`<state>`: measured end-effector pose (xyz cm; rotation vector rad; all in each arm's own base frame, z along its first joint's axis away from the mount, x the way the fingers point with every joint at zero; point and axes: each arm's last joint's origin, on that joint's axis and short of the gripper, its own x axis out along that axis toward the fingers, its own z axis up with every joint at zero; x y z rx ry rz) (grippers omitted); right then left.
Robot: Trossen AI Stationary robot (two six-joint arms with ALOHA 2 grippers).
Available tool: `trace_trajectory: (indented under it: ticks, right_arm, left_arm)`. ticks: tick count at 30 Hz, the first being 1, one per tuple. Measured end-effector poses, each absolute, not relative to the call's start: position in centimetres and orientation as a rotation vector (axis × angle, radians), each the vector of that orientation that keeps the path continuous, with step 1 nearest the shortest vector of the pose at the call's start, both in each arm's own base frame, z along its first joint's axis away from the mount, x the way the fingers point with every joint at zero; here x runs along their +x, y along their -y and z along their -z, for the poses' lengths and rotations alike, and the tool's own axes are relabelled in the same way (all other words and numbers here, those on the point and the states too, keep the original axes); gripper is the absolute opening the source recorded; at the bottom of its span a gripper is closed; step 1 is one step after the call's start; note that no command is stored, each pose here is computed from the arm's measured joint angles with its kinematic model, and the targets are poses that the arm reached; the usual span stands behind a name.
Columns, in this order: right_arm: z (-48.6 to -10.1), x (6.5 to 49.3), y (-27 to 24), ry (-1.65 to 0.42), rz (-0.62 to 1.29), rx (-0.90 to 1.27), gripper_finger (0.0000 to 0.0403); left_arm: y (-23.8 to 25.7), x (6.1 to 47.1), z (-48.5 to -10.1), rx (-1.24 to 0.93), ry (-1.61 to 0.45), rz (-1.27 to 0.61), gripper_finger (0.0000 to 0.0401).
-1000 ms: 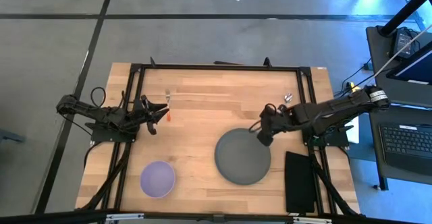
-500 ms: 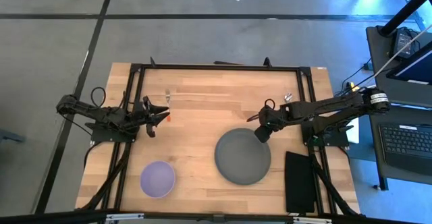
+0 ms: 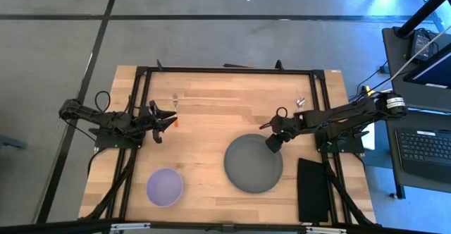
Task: Set table place
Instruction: Adjust the grey plate
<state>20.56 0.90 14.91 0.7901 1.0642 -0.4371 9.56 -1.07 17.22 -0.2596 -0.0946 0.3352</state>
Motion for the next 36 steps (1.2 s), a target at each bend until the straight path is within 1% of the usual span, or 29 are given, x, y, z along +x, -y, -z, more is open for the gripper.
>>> trace_trajectory:
  ticks: [3,8,10,11,14,15,18,20,23,27,31,33,36]
  right_arm:
    - [-14.0,20.1,-1.0,-1.089,0.460,0.802,0.0139]
    - [-13.0,20.2,-1.0,-1.049,0.437,0.841,0.0131]
    - [-12.9,20.4,-1.1,-1.036,0.426,0.841,0.0112]
    - [-12.9,20.4,-1.1,-1.038,0.424,0.839,0.0096]
    - [-12.7,20.5,-1.3,-1.043,0.403,0.810,0.0030]
    - [-12.8,20.6,-1.3,-1.039,0.390,0.800,0.0017]
    - [-13.2,20.9,-1.6,-0.999,0.351,0.801,0.0013]
    - [-13.8,21.3,-1.9,-0.935,0.303,0.800,0.0009]
    - [-15.9,22.3,-2.2,-0.835,0.224,0.779,0.0008]
    - [-20.6,24.0,-1.9,-0.669,0.147,0.675,0.0007]
    - [-25.8,25.7,-0.5,-0.522,0.131,0.581,0.0006]
    - [-27.8,26.5,0.4,-0.499,0.171,0.560,0.0006]
    - [-28.6,27.6,2.1,-0.608,0.267,0.557,0.0006]
  left_arm:
    - [1.1,9.6,-17.2,-0.259,0.095,-0.336,0.0114]
    - [1.1,9.6,-17.2,-0.258,0.095,-0.338,0.0114]
    - [1.1,9.6,-17.2,-0.255,0.095,-0.339,0.0114]
    - [1.1,9.6,-17.2,-0.255,0.095,-0.340,0.0114]
    - [1.0,9.6,-17.2,-0.254,0.096,-0.343,0.0114]
    - [1.0,9.6,-17.2,-0.252,0.094,-0.343,0.0114]
    - [1.0,9.6,-17.2,-0.251,0.095,-0.344,0.0114]
    - [1.0,9.6,-17.2,-0.251,0.095,-0.344,0.0114]
    - [1.0,9.5,-17.2,-0.247,0.094,-0.347,0.0114]
    - [1.0,9.5,-17.2,-0.243,0.095,-0.352,0.0114]
    - [1.0,9.5,-17.2,-0.245,0.098,-0.362,0.0114]
    - [1.0,9.5,-17.3,-0.255,0.105,-0.377,0.0114]
    - [0.9,9.5,-17.4,-0.266,0.118,-0.381,0.0112]
